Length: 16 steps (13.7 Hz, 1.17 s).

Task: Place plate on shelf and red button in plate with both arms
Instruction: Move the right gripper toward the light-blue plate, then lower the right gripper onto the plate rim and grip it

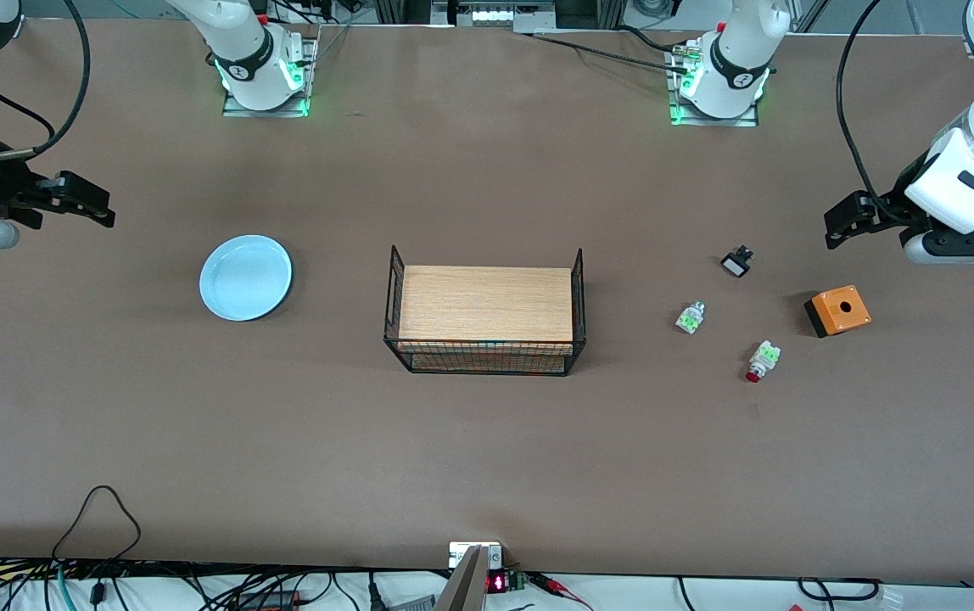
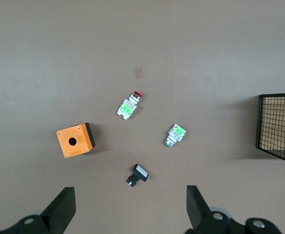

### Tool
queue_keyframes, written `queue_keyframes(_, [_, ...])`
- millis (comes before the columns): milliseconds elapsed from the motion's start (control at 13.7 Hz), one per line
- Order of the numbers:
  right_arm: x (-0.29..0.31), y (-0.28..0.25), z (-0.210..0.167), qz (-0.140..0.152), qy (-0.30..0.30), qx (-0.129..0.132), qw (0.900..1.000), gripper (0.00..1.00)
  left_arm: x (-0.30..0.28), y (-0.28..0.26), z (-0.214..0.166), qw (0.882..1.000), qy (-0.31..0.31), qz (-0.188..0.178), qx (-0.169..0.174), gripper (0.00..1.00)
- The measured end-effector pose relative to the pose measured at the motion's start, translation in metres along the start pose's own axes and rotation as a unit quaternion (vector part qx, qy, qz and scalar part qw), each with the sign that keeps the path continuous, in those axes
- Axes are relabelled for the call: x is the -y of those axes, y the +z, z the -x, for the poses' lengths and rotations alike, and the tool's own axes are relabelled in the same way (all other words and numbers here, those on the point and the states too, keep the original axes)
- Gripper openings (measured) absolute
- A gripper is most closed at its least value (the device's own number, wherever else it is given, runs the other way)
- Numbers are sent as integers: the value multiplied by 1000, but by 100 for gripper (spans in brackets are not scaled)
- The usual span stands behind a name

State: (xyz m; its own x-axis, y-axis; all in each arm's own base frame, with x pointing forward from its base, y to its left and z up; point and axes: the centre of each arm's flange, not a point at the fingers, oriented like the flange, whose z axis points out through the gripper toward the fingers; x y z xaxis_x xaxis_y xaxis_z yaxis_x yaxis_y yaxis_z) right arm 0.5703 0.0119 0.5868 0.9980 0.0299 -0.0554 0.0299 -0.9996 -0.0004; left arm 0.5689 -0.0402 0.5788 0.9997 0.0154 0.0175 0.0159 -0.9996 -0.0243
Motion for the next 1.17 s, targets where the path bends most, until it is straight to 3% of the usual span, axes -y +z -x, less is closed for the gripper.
queue_keyframes(439, [3, 4, 0, 0, 0, 8, 1000, 100, 0, 0, 0, 1000, 0, 0, 0, 100])
queue_keyframes(659, [2, 23, -7, 4, 2, 27, 1000, 100, 0, 0, 0, 1000, 0, 0, 0, 100])
queue_keyframes(878, [0, 49, -24, 30, -1, 35, 999, 100, 0, 0, 0, 1000, 0, 0, 0, 100])
queue_keyframes(1171, [5, 88, -45, 42, -4, 44, 998, 100, 0, 0, 0, 1000, 0, 0, 0, 100])
